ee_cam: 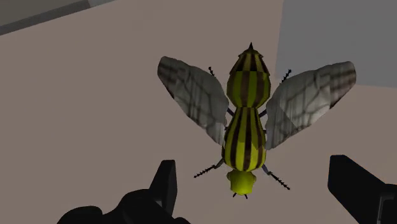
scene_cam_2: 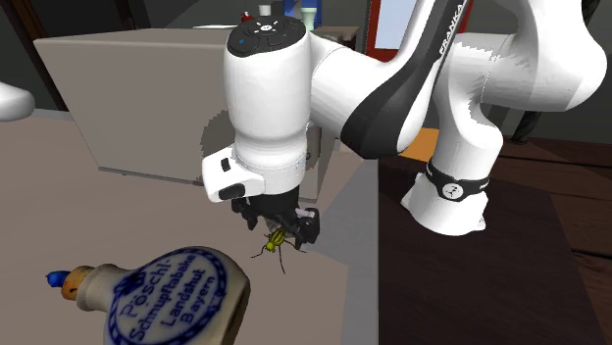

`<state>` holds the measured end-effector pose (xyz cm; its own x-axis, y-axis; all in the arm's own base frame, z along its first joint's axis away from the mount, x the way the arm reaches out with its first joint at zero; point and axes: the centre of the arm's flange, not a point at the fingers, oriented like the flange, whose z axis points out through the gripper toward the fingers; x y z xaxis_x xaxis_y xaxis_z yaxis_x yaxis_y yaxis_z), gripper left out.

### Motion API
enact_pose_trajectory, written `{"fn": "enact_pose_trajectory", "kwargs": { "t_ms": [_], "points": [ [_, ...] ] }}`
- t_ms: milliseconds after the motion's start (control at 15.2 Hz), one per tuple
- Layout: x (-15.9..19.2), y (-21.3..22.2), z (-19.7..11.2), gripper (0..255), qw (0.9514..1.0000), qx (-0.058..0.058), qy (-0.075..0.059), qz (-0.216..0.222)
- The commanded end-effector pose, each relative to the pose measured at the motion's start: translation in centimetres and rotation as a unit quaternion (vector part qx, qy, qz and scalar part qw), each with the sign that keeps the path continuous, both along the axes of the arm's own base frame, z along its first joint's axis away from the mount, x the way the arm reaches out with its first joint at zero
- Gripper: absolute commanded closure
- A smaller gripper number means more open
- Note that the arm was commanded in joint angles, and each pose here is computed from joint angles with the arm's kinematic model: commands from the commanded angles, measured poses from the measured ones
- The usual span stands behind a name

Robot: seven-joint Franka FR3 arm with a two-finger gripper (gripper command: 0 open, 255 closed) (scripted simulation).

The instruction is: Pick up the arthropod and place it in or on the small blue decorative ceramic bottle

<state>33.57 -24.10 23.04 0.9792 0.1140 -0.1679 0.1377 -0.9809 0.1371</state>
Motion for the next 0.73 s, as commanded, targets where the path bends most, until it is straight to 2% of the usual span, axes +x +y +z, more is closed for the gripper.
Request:
{"fn": "enact_pose_trajectory", "kwargs": {
  "t_ms": [0,330,660],
  "points": [
    [0.0,-0.4,-1.1,0,1.0000,-0.001,0.000,0.001],
    [-0.4,-0.8,-3.5,0,1.0000,-0.001,0.000,0.001],
    [-0.4,-0.8,-3.5,0,1.0000,-0.001,0.000,0.001]
  ]
}}
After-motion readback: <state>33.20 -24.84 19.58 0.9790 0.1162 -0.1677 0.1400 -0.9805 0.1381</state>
